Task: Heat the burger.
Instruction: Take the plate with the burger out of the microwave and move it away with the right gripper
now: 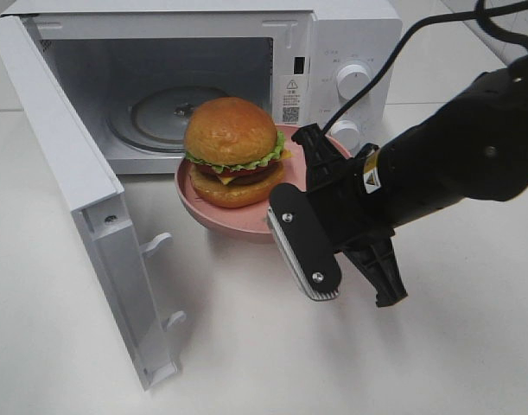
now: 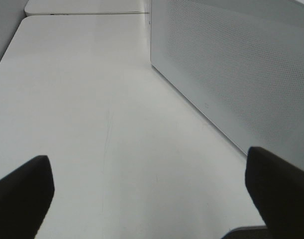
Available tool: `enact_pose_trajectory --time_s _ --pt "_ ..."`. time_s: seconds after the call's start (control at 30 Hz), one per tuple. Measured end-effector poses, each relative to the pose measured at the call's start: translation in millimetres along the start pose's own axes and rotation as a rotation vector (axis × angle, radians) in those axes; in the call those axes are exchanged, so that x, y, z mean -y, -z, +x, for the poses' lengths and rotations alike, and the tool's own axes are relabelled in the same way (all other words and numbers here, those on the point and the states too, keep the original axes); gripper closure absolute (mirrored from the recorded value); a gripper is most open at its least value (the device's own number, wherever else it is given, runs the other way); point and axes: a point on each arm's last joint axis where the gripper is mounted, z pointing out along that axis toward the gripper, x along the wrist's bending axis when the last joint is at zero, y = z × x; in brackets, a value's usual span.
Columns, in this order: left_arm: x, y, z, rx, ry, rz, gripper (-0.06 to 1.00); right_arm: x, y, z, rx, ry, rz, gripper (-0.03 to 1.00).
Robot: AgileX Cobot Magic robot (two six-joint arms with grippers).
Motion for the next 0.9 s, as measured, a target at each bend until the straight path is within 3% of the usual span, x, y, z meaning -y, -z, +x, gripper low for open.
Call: enact_pose_trajectory --time_s 0.43,0.9 --pt "0.0 0.0 0.0 0.000 0.000 0.000 -0.05 6.7 51.6 36.6 0.053 -0.014 -0.005 0.88" --pt "0.0 0.0 0.0 0.000 0.000 0.000 -0.05 16.8 92.9 74.3 0.015 -0.013 0.044 0.88"
